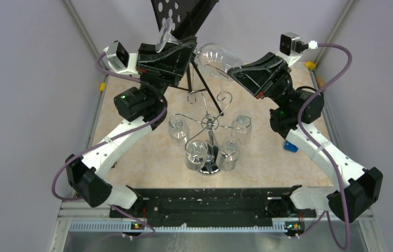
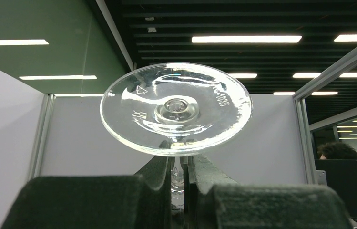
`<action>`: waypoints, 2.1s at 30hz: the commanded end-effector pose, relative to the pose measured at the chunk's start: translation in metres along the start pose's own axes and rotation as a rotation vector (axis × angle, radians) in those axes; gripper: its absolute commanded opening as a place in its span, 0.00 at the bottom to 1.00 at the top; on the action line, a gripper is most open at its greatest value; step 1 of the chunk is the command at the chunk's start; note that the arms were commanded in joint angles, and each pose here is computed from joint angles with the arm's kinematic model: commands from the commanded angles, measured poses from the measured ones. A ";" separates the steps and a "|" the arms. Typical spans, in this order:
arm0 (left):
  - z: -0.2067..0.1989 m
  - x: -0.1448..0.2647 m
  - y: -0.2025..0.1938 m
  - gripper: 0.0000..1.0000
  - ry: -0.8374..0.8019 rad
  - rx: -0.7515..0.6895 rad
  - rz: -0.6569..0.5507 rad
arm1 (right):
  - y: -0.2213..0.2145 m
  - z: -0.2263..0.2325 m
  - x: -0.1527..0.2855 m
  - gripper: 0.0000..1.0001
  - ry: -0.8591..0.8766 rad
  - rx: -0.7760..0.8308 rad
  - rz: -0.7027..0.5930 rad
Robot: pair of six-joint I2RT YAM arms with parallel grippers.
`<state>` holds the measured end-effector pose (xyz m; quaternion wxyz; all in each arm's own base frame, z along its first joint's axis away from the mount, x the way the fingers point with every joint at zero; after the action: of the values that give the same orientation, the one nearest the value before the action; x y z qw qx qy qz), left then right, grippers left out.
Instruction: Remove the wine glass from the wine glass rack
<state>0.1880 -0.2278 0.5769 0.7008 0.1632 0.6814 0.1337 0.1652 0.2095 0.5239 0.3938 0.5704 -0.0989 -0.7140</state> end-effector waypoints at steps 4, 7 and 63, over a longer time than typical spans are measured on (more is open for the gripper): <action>-0.012 -0.004 -0.006 0.15 -0.097 0.056 0.073 | 0.014 0.012 -0.010 0.00 0.029 0.076 -0.074; -0.013 -0.003 -0.006 0.34 -0.091 0.056 0.071 | 0.015 0.009 -0.010 0.00 0.001 0.093 -0.087; 0.037 0.209 0.052 0.99 1.426 -0.357 0.727 | 0.029 -0.157 0.262 0.00 -1.845 0.313 0.794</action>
<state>0.2331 -0.1146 0.4205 0.0752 0.1185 0.8011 0.5818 0.3088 0.0648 0.3076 0.2533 -0.2329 -0.6501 -0.6775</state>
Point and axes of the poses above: each gripper's point midway between its finger pads, its own x axis back along the fingers, its own z axis along the line the jaws close on, y = z × x, the point moved 8 cm from there along x, back along the fingers, and after that the axes turned 3 degrees about x, right-handed, at the moved point
